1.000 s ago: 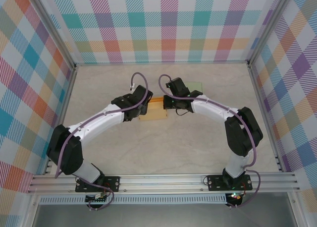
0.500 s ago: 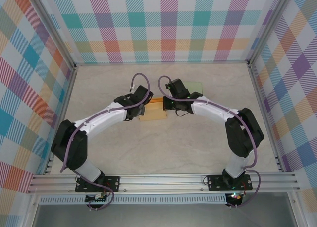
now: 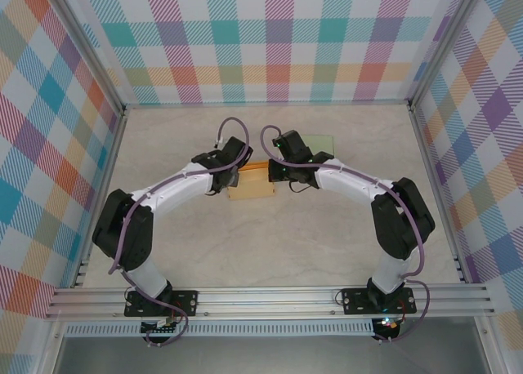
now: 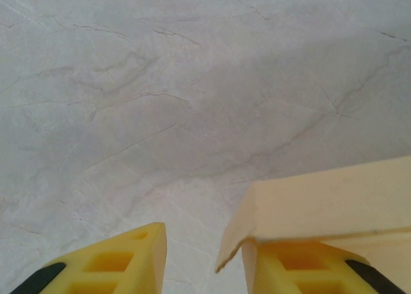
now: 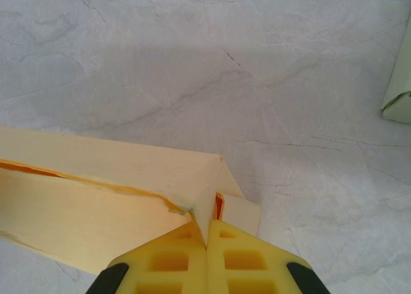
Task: Fold the paper box
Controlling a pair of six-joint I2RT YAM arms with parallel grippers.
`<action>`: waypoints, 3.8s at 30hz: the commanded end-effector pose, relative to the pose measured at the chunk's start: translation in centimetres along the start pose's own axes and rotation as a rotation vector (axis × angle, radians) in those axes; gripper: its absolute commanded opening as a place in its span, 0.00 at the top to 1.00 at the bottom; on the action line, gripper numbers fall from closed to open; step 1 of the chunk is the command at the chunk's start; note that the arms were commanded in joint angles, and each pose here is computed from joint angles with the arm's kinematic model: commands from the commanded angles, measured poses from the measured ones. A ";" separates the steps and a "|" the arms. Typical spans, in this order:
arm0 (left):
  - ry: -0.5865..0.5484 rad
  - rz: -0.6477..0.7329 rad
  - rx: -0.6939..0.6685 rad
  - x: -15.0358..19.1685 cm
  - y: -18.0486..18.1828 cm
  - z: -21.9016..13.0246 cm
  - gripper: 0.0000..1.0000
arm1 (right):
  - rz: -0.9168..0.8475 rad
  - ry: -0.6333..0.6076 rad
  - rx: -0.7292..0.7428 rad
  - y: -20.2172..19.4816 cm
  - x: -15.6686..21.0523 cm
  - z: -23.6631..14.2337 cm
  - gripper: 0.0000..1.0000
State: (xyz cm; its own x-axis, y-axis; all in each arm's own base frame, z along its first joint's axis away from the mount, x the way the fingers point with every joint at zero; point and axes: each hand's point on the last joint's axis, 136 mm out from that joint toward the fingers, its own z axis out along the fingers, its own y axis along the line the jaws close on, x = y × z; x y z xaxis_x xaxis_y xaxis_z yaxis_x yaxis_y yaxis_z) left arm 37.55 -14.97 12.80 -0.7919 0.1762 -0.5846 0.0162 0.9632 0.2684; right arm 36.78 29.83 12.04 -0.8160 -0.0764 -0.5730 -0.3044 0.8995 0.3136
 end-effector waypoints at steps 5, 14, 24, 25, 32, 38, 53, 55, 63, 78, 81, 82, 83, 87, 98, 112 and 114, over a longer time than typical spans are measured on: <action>-0.010 0.012 0.049 -1.9 -0.7 -0.8 0.85 | -0.018 0.188 0.061 -1.6 5.8 1.0 1.00; 0.044 0.002 0.114 -2.1 -1.3 -2.2 1.00 | -0.034 0.200 0.093 -2.1 6.3 1.2 1.00; 0.084 -0.002 0.135 -1.0 -1.9 -1.7 1.00 | -0.036 0.195 0.046 -0.7 5.9 0.9 0.95; 0.087 -0.004 0.132 -0.8 -1.8 -1.5 1.00 | -0.034 0.193 0.041 -0.6 5.9 0.8 0.94; 0.073 -0.030 0.095 0.1 -1.3 -0.8 1.00 | -0.024 0.174 0.009 0.1 5.3 0.2 0.84; 0.067 -0.037 0.072 0.4 -0.8 -0.7 1.00 | -0.023 0.171 -0.016 0.6 5.1 0.1 0.82; 0.075 -0.015 0.082 -0.3 -0.3 -2.2 1.00 | -0.038 0.213 0.069 -1.0 6.5 1.4 0.81; 0.083 -0.010 0.090 -0.2 -0.3 -2.4 1.00 | -0.043 0.219 0.087 -1.3 6.7 1.6 0.81; 0.089 -0.012 0.128 -0.8 -0.7 -3.2 1.00 | -0.070 0.235 0.143 -2.2 7.3 2.2 0.82; 0.123 -0.037 0.191 -0.2 -1.4 -3.9 1.00 | -0.082 0.236 0.154 -1.9 7.4 2.6 0.83; 0.127 -0.062 0.210 0.1 -1.7 -3.9 1.00 | -0.085 0.241 0.158 -1.9 7.5 2.7 0.83; 0.129 -0.074 0.215 0.2 -1.8 -3.8 1.00 | -0.085 0.241 0.160 -2.0 7.5 2.7 0.83; 0.129 -0.084 0.221 0.3 -1.9 -3.8 1.00 | -0.086 0.242 0.160 -2.0 7.6 2.7 0.83; 0.141 -0.124 0.241 1.2 -2.3 -3.4 1.00 | -0.089 0.245 0.165 -2.0 7.7 2.9 0.83; 0.092 -0.282 0.271 1.9 -2.1 -3.5 1.00 | -0.095 0.239 0.164 -1.8 7.6 3.1 0.83; 0.031 -0.375 0.311 1.0 -1.5 -5.0 1.00 | -0.102 0.241 0.163 -1.6 7.7 3.4 0.83; 0.033 -0.381 0.311 1.2 -1.5 -5.1 1.00 | -0.102 0.242 0.164 -1.6 7.7 3.4 0.83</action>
State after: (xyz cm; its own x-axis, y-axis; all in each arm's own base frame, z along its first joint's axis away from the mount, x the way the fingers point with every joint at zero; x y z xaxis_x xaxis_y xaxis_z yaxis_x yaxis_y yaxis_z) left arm 33.10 -16.22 13.70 -0.8308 -0.1488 -0.5363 -0.1027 0.9880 -0.1150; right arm 36.55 31.29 11.43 -0.7963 -0.1255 -0.5918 -0.3135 0.9222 0.2263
